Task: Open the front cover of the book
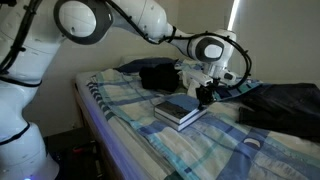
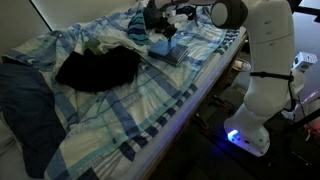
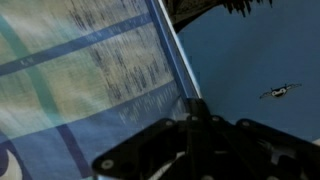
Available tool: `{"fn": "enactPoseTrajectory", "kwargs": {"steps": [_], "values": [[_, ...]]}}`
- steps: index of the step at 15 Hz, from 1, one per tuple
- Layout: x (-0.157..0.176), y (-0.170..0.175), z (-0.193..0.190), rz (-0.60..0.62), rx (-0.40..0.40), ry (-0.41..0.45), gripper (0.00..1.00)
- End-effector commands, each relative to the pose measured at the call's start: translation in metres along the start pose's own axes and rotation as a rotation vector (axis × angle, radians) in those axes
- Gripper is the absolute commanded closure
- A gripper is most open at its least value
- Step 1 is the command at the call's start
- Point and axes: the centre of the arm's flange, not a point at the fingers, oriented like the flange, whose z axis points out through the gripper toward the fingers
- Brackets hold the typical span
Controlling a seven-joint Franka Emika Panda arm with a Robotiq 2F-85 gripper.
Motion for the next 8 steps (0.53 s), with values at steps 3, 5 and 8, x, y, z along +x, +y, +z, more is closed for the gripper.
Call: {"fn": "enactPoseTrajectory", "kwargs": {"steps": [3,5,8], "values": [[-0.011,-0.006,-0.017,0.010,-0.013,-0.002,0.97],[-0.013,-0.007,-0.021,0.006,-0.011,0.004,0.97],[-0.016,-0.010,-0.028,-0.003,-0.013,0.015,0.97]]}}
